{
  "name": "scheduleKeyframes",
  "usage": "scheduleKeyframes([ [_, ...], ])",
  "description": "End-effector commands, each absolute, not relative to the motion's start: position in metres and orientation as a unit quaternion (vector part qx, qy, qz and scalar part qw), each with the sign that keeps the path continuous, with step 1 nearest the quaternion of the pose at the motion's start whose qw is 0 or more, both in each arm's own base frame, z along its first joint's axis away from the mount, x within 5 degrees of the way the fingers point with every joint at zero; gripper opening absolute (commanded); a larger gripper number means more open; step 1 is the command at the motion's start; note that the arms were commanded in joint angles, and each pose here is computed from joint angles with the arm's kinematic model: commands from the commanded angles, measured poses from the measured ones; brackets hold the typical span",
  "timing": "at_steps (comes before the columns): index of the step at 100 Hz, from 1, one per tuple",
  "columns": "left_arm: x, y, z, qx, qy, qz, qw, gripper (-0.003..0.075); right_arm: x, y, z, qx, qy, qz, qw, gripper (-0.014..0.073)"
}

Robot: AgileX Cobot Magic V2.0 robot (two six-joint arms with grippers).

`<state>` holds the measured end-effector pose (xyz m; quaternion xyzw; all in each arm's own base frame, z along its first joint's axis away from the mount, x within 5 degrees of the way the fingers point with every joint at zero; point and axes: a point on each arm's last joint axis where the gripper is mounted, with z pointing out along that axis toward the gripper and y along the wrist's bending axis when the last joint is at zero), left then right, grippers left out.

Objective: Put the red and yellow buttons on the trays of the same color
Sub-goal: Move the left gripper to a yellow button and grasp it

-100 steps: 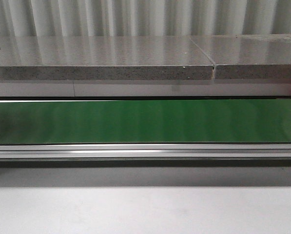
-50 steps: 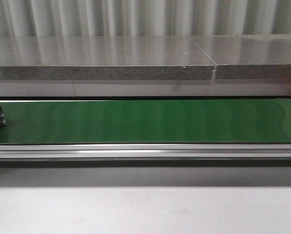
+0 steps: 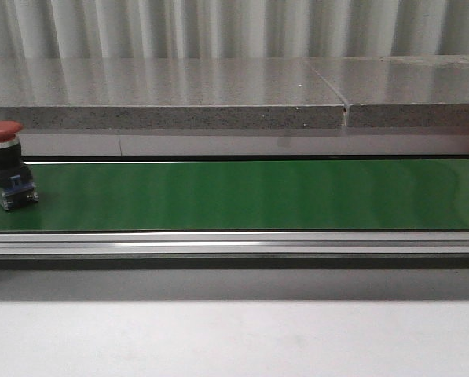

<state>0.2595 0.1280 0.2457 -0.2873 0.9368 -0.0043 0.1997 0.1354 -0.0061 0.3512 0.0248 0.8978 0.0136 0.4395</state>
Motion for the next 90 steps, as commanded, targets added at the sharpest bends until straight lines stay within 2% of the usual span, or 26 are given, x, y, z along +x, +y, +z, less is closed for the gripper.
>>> scheduleKeyframes([
  [1, 0.265, 0.135, 0.257, -0.302, 0.922, -0.001, 0.244, 0.0619, 0.137, -0.007, 0.365, 0.023, 0.876, 0.009, 0.482, -0.0067],
  [28, 0.272, 0.159, 0.243, -0.327, 0.914, 0.012, 0.238, 0.0619, 0.137, -0.007, 0.365, 0.023, 0.876, 0.009, 0.482, -0.0067],
  [60, 0.303, 0.181, 0.237, -0.330, 0.915, 0.010, 0.230, 0.0619, 0.137, -0.007, 0.365, 0.023, 0.876, 0.009, 0.482, -0.0067],
  [90, 0.321, 0.192, 0.203, -0.334, 0.924, 0.001, 0.186, 0.0618, 0.137, -0.007, 0.365, 0.023, 0.876, 0.009, 0.482, -0.0067],
])
